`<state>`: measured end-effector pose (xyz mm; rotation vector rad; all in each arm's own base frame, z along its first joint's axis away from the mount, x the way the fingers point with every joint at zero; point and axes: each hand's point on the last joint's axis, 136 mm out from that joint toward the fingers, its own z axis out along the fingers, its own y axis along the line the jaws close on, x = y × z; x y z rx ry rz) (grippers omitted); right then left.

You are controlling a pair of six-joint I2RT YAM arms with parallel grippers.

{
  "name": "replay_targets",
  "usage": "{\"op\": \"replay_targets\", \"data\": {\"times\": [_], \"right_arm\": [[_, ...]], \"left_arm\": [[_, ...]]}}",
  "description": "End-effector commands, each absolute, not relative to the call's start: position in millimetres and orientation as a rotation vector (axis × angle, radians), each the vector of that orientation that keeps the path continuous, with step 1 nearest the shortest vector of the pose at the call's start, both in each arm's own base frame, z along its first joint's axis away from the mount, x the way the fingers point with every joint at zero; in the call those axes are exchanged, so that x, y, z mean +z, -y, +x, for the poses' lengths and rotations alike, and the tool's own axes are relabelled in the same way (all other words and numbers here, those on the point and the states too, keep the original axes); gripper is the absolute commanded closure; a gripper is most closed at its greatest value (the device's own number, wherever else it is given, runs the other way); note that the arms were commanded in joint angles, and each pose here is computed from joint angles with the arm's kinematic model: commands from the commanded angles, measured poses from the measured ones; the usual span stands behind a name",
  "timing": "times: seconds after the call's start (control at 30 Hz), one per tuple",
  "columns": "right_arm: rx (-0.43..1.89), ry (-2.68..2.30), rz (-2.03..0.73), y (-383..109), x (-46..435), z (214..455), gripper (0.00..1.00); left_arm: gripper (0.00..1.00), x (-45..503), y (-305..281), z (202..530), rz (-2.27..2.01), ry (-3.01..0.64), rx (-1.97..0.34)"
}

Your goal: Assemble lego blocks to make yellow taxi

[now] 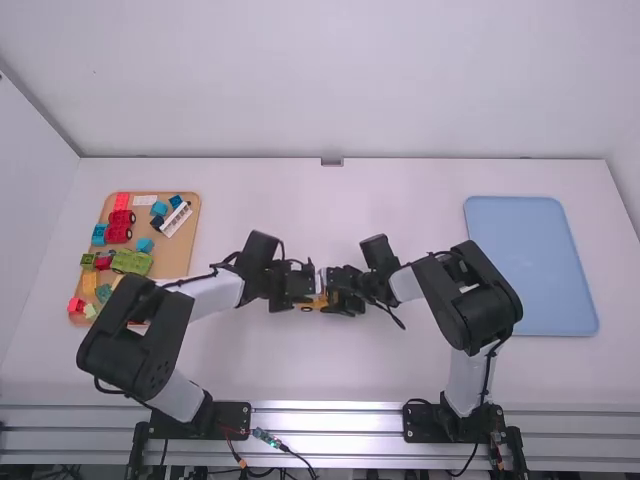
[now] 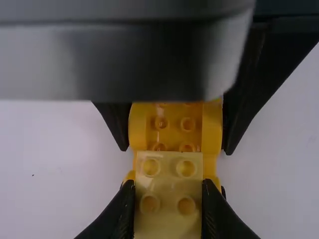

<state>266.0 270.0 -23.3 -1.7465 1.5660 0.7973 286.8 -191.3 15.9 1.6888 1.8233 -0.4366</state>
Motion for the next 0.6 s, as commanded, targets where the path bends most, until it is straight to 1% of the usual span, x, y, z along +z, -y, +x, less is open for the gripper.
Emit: {"op": "replay_targets", "data": {"times": [0.0,0.2,0.33,0.5,0.53,0.57], "right_arm": [[0.760,-1.577,-1.782,-265.0,-33.5,266.2,0.37],[0.755,-1.578,-1.784,-264.8,-33.8,266.8,0.37],[0.760,-1.571,-1.782,-265.6,-32.7,266.8,0.37],[0.762,-1.574,-1.779,-265.6,-32.7,266.7,0.37],[0.764,-1.578,-1.775,-265.9,-32.5,266.9,0.35],[0.762,-1.580,-1.771,-266.1,-32.2,267.7,0.37]], "left_arm": [[0.98,7.6,176.6,290.8,1.701,-1.915,-0.363],[0.98,11.3,178.7,289.2,1.719,-1.908,-0.387],[0.98,12.5,186.3,279.6,1.757,-1.826,-0.453],[0.98,10.9,186.4,281.9,1.724,-1.839,-0.445],[0.98,10.3,186.3,281.6,1.722,-1.839,-0.445],[0.98,9.7,186.3,281.2,1.722,-1.837,-0.443]]}}
